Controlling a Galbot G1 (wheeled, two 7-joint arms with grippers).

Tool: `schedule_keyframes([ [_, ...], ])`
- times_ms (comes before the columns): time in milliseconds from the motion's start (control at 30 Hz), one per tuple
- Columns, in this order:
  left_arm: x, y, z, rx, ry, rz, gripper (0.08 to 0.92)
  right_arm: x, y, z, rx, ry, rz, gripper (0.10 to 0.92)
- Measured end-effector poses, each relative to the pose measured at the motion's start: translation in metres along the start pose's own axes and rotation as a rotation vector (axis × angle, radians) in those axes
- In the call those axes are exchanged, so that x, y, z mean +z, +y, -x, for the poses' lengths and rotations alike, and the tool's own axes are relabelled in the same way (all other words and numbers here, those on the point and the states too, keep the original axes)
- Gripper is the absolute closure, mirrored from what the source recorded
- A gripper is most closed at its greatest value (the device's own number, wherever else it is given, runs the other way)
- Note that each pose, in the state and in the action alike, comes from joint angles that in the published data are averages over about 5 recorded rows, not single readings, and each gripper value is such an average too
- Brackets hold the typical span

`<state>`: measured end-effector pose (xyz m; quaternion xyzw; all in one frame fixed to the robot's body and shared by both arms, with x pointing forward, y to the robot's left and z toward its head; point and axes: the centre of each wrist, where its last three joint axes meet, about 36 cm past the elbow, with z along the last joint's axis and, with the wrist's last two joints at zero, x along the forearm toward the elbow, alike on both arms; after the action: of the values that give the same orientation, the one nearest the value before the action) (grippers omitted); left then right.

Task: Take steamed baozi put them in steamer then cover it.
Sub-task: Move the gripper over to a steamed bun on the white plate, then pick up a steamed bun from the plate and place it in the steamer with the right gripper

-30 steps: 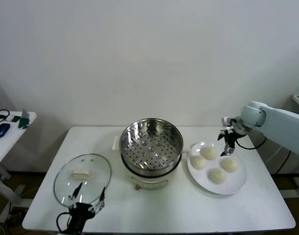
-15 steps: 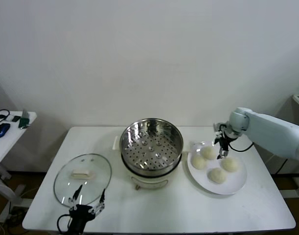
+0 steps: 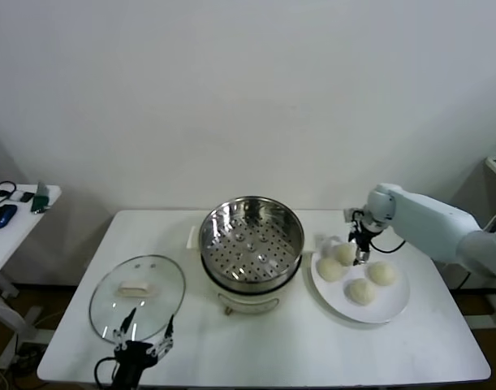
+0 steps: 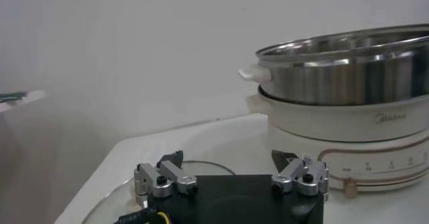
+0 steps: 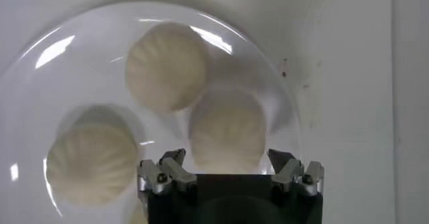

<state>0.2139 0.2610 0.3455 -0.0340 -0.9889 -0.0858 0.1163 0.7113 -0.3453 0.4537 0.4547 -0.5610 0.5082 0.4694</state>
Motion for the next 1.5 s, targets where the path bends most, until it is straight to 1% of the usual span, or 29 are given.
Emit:
schedule_keyframes([
  [133, 0.000, 0.000, 0.000, 0.000, -0.002, 0.000, 0.177, -0.003, -0.001, 0.002, -0.001, -0.005, -0.011, 0.272],
  [267, -0.001, 0.000, -0.001, 0.000, -0.003, 0.000, 0.177, -0.003, -0.002, 0.002, -0.002, 0.001, -0.023, 0.323],
  [467, -0.002, -0.003, -0.002, -0.001, -0.007, -0.004, 0.177, -0.002, -0.003, -0.002, 0.003, 0.017, -0.044, 0.379],
  [667, -0.002, -0.006, -0.005, 0.002, -0.006, -0.005, 0.177, -0.001, -0.006, -0.017, 0.015, 0.027, -0.085, 0.402],
  [767, -0.003, -0.005, -0.006, 0.002, -0.009, -0.003, 0.177, -0.005, -0.013, -0.040, 0.035, 0.025, -0.131, 0.403],
  [900, -0.004, -0.004, -0.006, 0.003, -0.014, 0.005, 0.177, -0.023, -0.027, -0.095, 0.085, 0.002, -0.237, 0.400],
  [1067, -0.003, -0.004, -0.007, 0.008, -0.014, 0.015, 0.177, -0.072, -0.034, -0.180, 0.156, -0.053, -0.448, 0.397],
  [1200, -0.003, -0.005, -0.007, 0.010, -0.016, 0.019, 0.177, -0.122, -0.021, -0.237, 0.196, -0.085, -0.658, 0.395],
  [1333, -0.004, -0.005, -0.006, 0.011, -0.022, 0.022, 0.177, -0.171, 0.005, -0.257, 0.190, -0.088, -0.873, 0.394],
  [1500, -0.006, -0.005, -0.004, 0.010, -0.031, 0.027, 0.177, -0.219, 0.032, -0.248, 0.169, -0.076, -1.098, 0.394],
])
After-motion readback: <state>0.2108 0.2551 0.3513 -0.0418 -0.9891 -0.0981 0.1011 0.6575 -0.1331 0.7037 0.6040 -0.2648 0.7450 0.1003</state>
